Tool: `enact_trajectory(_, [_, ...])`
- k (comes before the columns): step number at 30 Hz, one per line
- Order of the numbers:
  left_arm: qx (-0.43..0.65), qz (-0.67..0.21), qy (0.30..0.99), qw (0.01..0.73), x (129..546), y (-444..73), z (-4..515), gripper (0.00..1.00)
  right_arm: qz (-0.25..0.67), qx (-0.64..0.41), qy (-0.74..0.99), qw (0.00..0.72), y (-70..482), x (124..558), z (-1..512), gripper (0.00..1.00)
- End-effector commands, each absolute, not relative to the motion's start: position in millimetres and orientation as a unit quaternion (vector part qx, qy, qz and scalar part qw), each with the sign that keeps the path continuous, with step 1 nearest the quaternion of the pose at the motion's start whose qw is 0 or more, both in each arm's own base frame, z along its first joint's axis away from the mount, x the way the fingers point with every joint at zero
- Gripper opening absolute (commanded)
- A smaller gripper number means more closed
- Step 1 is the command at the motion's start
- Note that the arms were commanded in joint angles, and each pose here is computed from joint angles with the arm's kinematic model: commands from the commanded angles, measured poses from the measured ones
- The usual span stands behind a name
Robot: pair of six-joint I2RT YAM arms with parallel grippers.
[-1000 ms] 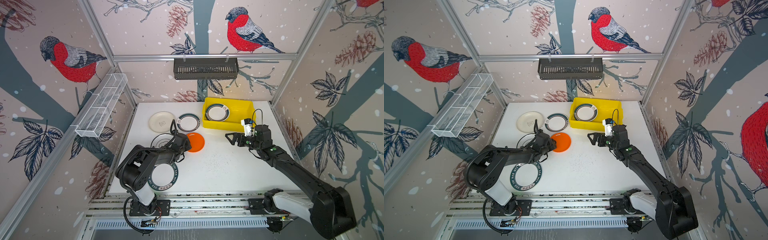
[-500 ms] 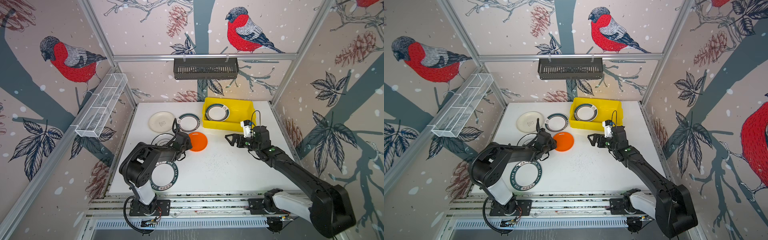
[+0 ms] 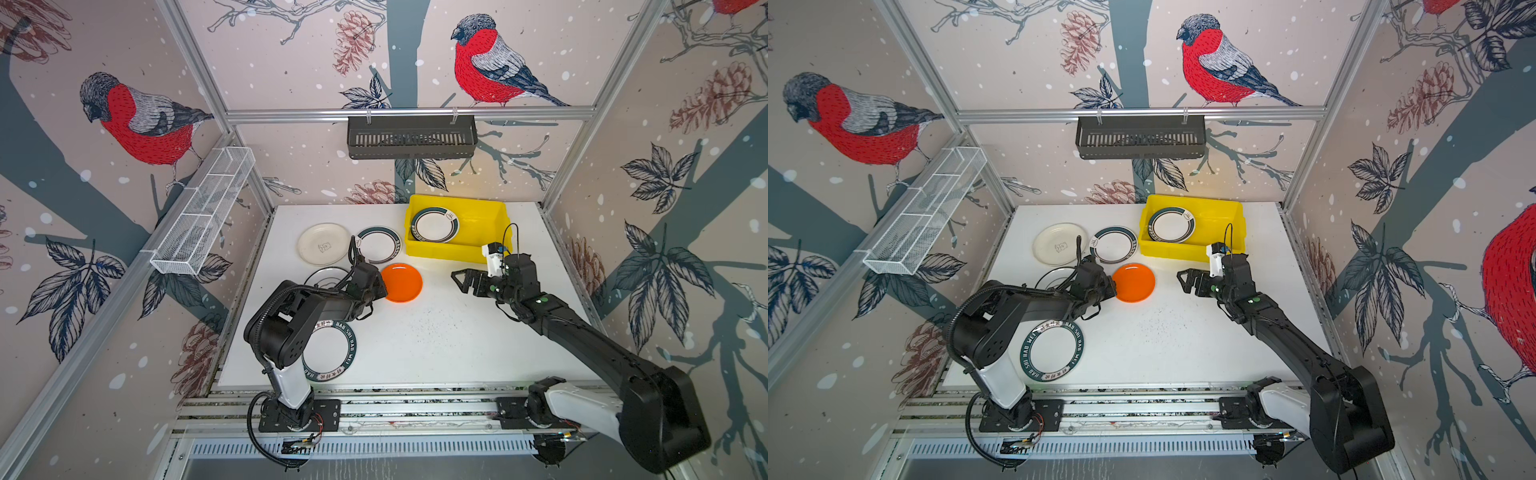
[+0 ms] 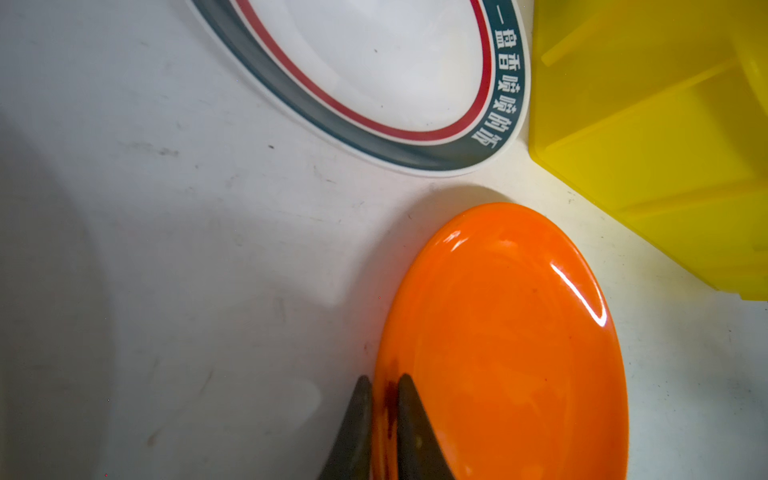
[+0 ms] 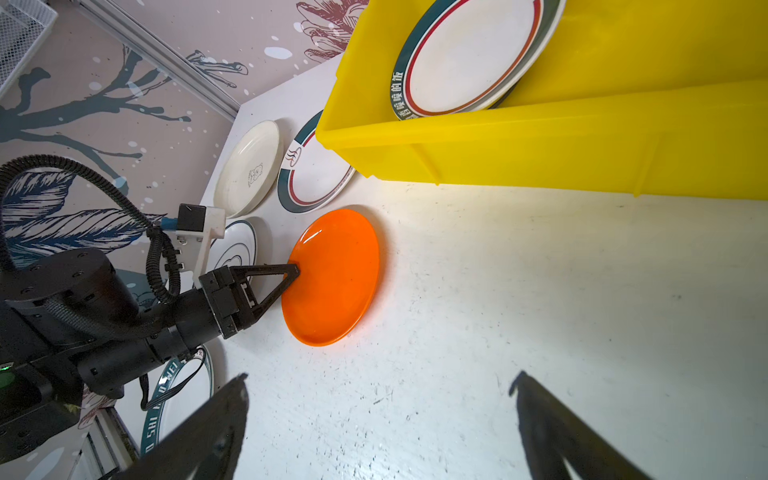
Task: Place the plates into the plastic bin on the countertop
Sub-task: 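Close the left gripper on the orange plate's rim nearest the robot, then tilt the orange plate up with the left gripper while the right gripper grasps it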
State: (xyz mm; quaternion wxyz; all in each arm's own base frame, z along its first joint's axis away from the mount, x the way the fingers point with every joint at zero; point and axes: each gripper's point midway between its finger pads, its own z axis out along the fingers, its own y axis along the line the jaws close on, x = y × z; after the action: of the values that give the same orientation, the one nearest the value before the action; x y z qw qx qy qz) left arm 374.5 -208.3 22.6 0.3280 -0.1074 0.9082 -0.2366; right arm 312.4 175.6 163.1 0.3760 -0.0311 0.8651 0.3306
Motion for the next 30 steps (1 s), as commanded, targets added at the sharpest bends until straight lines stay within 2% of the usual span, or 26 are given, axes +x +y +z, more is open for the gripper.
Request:
enact_trajectory(1, [-0.095, -0.235, 0.922, 0.293, 363.1, -210.8, 8.4, 0.13, 0.323, -0.023, 0.863, 0.387, 172.3, 316.1, 165.6, 1.00])
enact_trajectory(3, [-0.092, -0.243, 0.921, 0.290, 362.8, -214.0, 9.3, 0.11, 0.319, -0.018, 0.864, 0.390, 170.0, 316.2, 164.6, 1.00])
enact_trajectory(4, [-0.091, -0.248, 0.921, 0.288, 362.4, -216.2, 10.4, 0.08, 0.319, -0.016, 0.863, 0.392, 169.0, 316.0, 164.3, 1.00])
enact_trajectory(5, [-0.090, -0.256, 0.920, 0.283, 361.7, -219.2, 11.8, 0.01, 0.319, -0.015, 0.862, 0.393, 168.4, 315.8, 164.6, 1.00])
enact_trajectory(6, [-0.088, -0.266, 0.919, 0.278, 360.7, -222.8, 14.0, 0.00, 0.318, -0.015, 0.862, 0.394, 167.1, 315.5, 164.3, 1.00])
enact_trajectory(10, [-0.078, -0.318, 0.902, 0.281, 359.5, -237.9, 35.8, 0.00, 0.315, -0.011, 0.863, 0.394, 162.0, 316.3, 163.9, 1.00])
enact_trajectory(30, [-0.069, -0.420, 0.847, 0.320, 359.4, -257.3, 117.5, 0.00, 0.379, -0.023, 0.853, 0.357, 182.7, 309.5, 157.1, 1.00])
